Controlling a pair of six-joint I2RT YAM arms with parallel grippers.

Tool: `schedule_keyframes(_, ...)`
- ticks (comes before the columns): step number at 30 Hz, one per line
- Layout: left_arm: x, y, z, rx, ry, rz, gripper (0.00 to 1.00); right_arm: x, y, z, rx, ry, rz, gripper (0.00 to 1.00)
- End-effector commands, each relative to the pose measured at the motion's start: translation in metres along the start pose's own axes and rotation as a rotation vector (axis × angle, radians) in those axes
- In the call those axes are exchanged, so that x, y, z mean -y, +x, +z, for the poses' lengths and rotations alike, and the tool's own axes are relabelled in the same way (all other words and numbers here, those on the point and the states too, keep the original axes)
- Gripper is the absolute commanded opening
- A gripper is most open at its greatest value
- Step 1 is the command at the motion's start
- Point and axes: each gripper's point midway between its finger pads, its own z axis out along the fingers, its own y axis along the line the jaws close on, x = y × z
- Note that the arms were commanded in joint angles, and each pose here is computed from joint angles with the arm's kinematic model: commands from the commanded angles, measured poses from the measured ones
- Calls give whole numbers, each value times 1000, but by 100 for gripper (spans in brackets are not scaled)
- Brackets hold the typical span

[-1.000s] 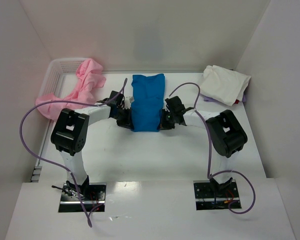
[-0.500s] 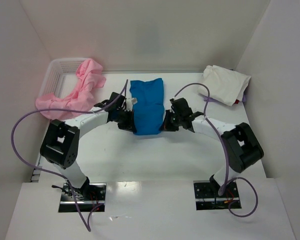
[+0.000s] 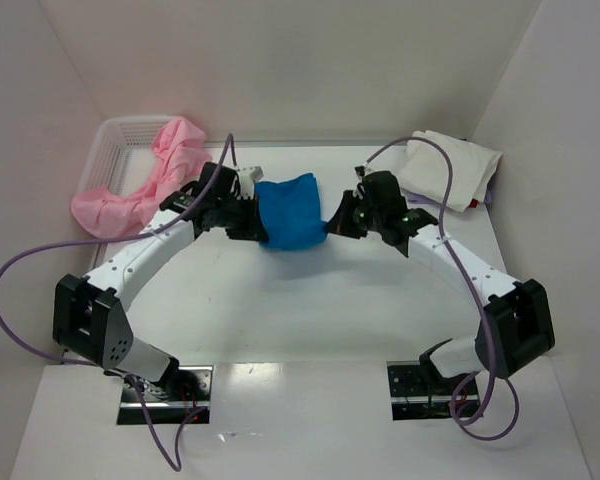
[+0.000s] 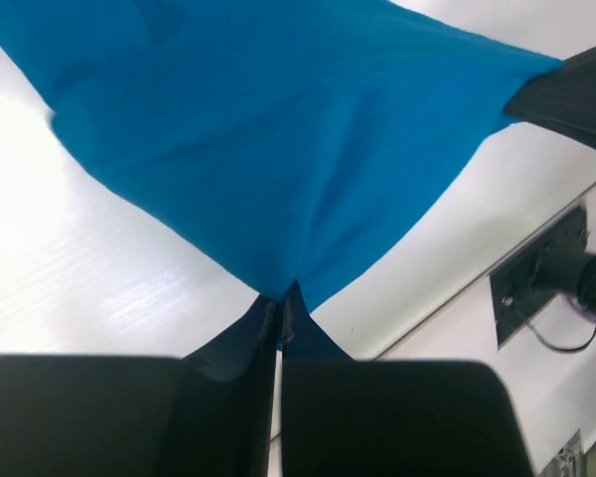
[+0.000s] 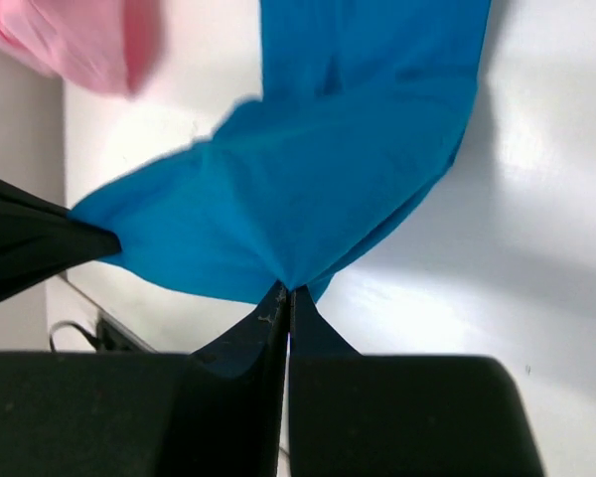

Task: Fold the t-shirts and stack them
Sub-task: Fold the long partially folded tshirt into a neat square

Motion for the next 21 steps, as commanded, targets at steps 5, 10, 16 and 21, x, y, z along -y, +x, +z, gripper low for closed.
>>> schedule_keyframes(5, -17, -58, -5, 78, -39, 8, 0, -10, -74, 8, 122, -17, -47, 0)
schedule_keyframes(10, -27, -87, 6, 99, -26, -2, 0, -17, -99, 47, 108, -33, -58, 0)
schedule_keyframes(16, -60, -108, 28, 82, -22, -47, 0, -9, -140, 82, 121, -33, -78, 0)
schedule_keyframes(21, -88, -121, 58, 46, -1, -89, 0, 15, -150, 125, 79, 1, -58, 0)
